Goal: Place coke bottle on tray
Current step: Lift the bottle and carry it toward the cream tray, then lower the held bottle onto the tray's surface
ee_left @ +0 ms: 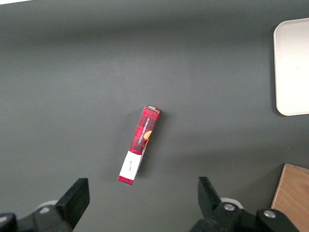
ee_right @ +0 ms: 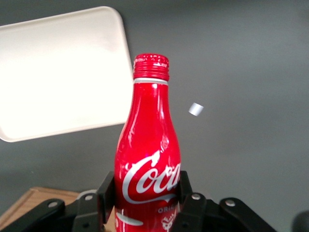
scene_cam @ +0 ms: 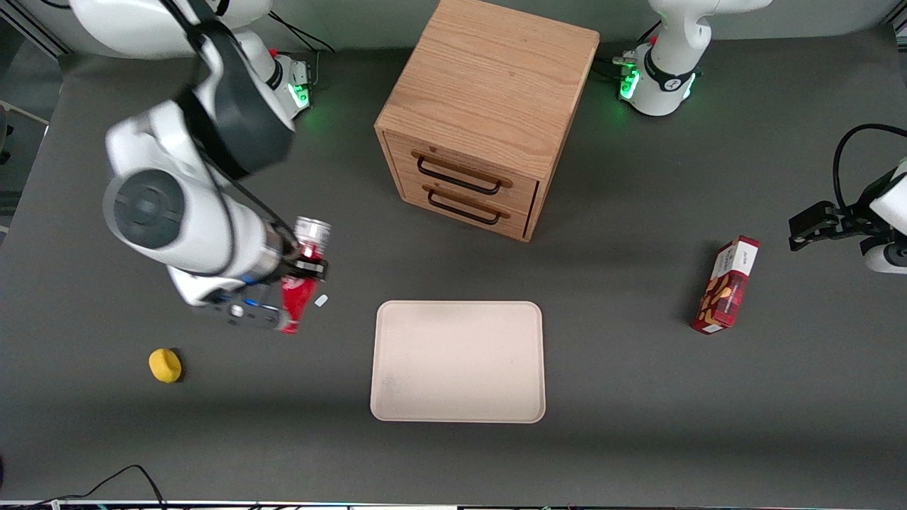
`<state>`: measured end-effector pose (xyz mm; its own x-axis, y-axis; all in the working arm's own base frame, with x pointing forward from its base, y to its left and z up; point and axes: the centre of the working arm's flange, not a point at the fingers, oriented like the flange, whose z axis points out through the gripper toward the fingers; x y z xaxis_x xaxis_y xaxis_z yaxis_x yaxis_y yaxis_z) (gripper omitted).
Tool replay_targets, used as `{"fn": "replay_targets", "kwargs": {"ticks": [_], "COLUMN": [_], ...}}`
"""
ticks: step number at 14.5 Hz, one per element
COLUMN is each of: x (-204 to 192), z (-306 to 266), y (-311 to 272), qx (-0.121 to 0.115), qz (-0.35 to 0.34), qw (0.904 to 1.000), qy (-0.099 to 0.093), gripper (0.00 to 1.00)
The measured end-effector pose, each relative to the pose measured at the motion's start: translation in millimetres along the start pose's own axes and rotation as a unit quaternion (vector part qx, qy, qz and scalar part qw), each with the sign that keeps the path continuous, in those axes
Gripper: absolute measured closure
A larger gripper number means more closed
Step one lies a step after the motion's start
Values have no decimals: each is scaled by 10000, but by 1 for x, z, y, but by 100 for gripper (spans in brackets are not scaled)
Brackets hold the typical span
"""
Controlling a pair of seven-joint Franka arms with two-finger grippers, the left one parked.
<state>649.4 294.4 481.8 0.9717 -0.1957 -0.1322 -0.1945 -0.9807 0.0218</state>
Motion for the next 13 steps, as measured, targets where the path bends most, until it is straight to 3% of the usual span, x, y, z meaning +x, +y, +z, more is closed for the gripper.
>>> {"fn": "replay_targets", "kwargs": {"ticks": [6,9,13], "x": [19,32,50], "z": [112,150,194], "y": [-75,-90,-93], "qx": [175,334,347], "qz": [-616,-911,-1225], "qw": [9976,9941,9890], "qy": [254,487,748], "gripper": [45,45,45]}}
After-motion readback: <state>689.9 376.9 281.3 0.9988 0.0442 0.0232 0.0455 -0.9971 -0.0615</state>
